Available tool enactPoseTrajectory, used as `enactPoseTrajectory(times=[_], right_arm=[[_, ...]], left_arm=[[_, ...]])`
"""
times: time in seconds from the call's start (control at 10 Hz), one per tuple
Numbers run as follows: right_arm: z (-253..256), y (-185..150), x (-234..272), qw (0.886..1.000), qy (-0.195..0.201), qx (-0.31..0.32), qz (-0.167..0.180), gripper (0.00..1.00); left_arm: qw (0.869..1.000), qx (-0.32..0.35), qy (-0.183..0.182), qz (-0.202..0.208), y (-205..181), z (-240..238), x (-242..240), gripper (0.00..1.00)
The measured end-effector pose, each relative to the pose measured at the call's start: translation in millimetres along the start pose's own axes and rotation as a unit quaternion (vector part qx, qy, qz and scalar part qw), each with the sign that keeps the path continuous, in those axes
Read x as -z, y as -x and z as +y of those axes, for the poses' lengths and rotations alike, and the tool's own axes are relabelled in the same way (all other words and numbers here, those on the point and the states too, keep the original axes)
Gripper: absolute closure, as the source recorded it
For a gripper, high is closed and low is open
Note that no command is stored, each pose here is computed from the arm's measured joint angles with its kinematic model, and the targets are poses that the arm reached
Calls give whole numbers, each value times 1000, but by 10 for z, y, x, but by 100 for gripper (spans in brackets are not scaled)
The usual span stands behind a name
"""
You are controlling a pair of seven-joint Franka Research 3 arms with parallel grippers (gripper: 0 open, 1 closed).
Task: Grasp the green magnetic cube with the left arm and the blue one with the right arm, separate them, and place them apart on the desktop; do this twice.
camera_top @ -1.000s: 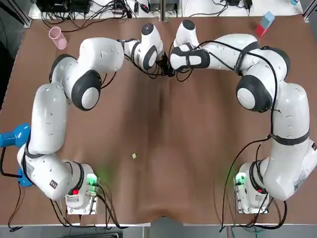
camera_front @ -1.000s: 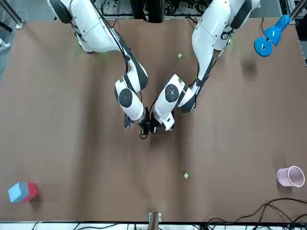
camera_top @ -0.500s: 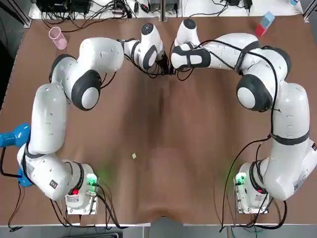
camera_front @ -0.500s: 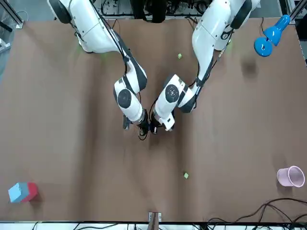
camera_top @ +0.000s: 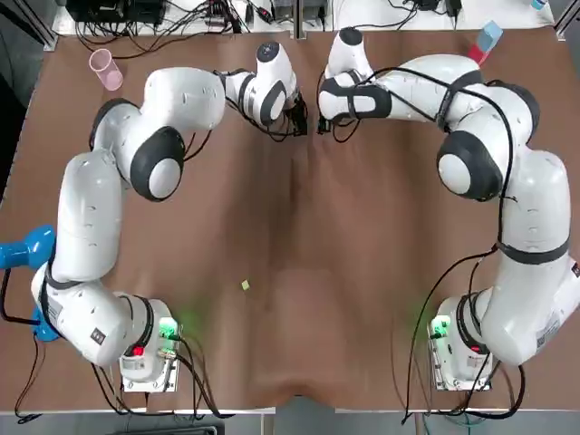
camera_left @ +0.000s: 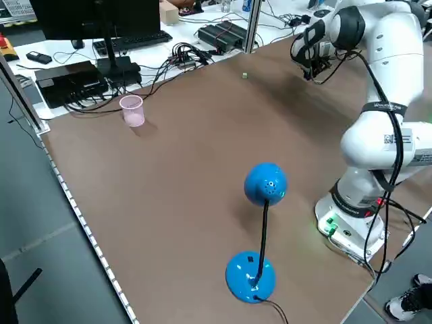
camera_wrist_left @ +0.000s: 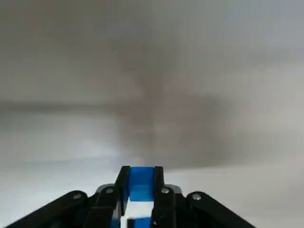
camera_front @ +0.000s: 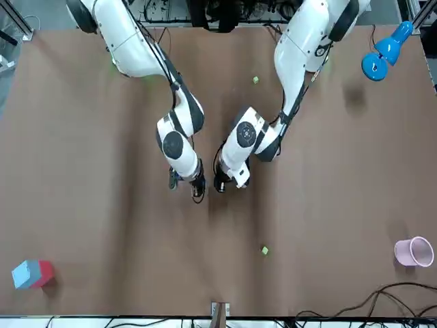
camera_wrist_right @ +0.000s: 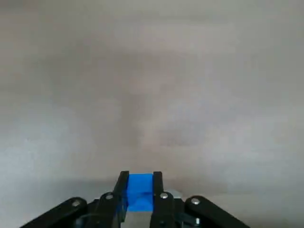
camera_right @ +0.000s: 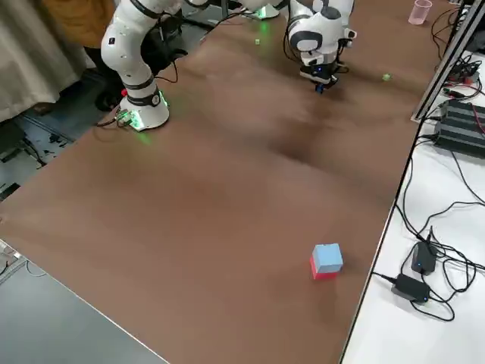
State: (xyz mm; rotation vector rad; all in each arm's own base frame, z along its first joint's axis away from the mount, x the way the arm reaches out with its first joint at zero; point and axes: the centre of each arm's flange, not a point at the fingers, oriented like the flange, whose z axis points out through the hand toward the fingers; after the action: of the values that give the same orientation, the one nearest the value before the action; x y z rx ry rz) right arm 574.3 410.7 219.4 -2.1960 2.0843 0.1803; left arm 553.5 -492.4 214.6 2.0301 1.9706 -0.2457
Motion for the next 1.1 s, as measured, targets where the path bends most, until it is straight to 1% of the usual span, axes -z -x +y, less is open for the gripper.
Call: enactPoseTrajectory(times=[0.1, 0.3, 0.4, 0.5, 0.6, 0.7, 0.8, 1.0, 1.1], right_arm=[[104, -22, 20, 998, 13, 59, 6, 76], [432, -10, 51, 986, 37, 164, 4, 76], [632, -14, 129, 975, 49, 215, -1, 76], [860, -64, 208, 962, 63, 264, -5, 76], [1123, -113, 243, 947, 79, 310, -9, 76], [1411, -145, 234, 930, 97, 355, -12, 76], [1689, -162, 200, 909, 114, 401, -15, 76], [2194, -184, 85, 859, 146, 490, -24, 76], [2403, -206, 49, 833, 158, 529, -28, 76]], left_arm=[[1000, -3, 11, -5, 20, 81, 75, 76], [998, -29, 48, -29, 116, 168, 153, 76], [996, -43, 67, -42, 186, 121, 87, 76], [994, -54, 79, -54, 286, 3, -42, 76], [993, -65, 81, -60, 382, -144, -186, 76], [992, -78, 77, -61, 480, -293, -301, 76], [991, -91, 71, -62, 595, -436, -364, 76], [990, -106, 66, -66, 771, -613, -393, 76], [990, -107, 66, -66, 780, -624, -395, 74]])
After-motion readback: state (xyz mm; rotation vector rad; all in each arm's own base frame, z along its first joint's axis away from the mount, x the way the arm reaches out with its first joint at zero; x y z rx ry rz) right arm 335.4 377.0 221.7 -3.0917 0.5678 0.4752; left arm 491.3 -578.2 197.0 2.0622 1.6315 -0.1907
